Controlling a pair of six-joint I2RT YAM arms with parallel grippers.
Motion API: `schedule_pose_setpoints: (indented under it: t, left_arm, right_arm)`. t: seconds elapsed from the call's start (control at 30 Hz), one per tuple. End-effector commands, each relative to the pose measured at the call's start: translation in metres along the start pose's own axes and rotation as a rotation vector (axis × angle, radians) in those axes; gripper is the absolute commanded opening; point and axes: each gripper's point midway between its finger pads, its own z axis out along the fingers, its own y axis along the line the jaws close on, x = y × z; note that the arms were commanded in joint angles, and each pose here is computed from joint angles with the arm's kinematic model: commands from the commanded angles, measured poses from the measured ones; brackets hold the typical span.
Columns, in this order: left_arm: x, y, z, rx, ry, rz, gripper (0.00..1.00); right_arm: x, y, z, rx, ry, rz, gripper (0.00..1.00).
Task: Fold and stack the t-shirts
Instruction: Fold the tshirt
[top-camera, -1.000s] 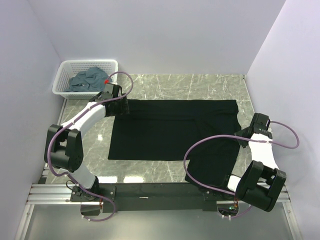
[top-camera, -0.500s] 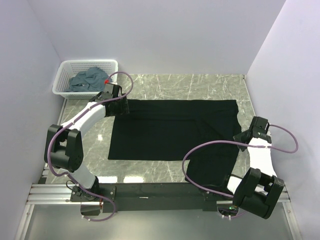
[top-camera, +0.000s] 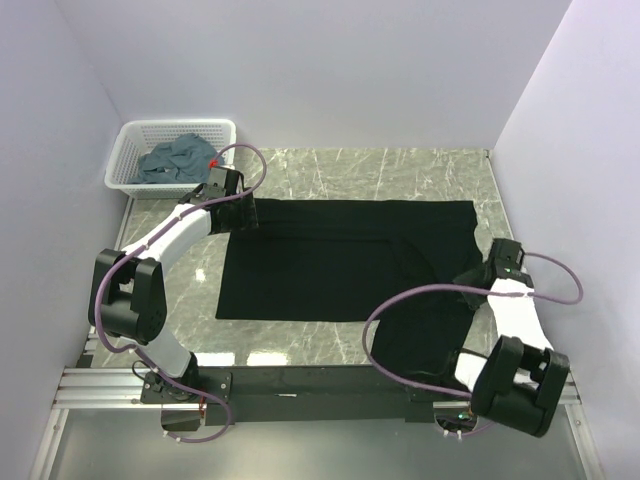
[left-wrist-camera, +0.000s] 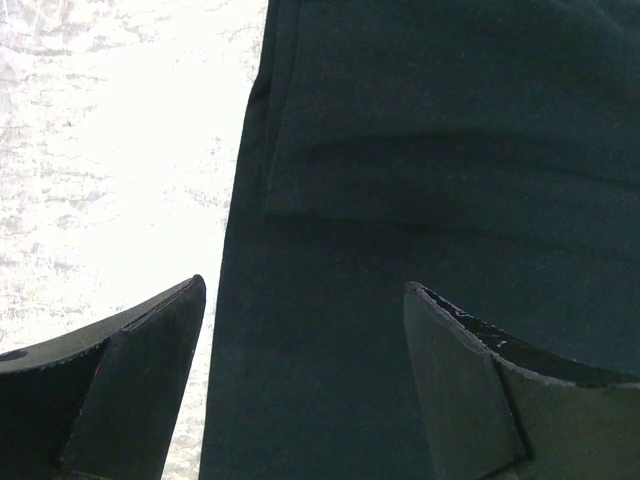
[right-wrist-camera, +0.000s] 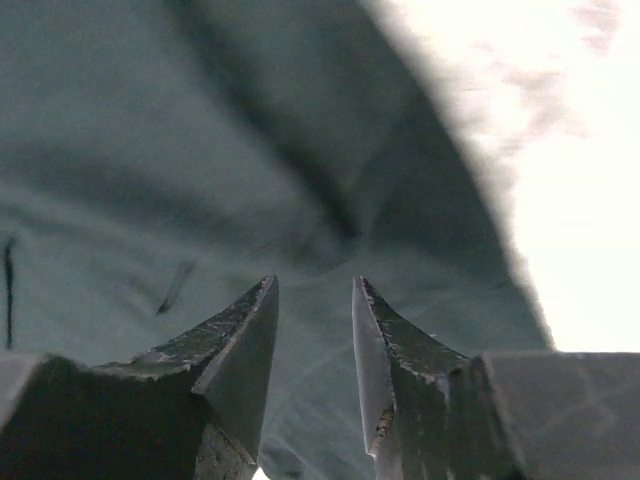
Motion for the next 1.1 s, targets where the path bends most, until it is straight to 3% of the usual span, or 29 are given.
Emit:
schedule_pose_setpoints:
  t: [0.0,0.2,0.5,0.77,1.07]
  left_arm:
    - [-0.020,-0.008,-0.009,0.022,-0.052,0.005,0.86]
    - [-0.020,-0.008,-0.010,0.020,-0.055,0.006,0.86]
    - [-0.020,-0.006,-0.008,0.010,-0.052,0.007,0.86]
    - [-0.019,-0.005,-0.008,0.005,-0.053,0.008,0.86]
    - [-0.017,-0.006,-0.006,0.005,-0.045,0.011,0.86]
  right_arm:
    - [-0.018,0.039,-0.023,-0.093,-0.128,-0.132,0.44]
    - [0.006,0.087,-0.031,-0.139,-0.158,-0.425,0.44]
    - [0.070,0.126,-0.001,-0.076,-0.047,-0.848,0.43]
    - [0.073,0.126,0.020,0.035,-0.057,-0.958,0.42]
    - [0.076,0.116,0.035,0.083,-0.036,-0.987,0.29]
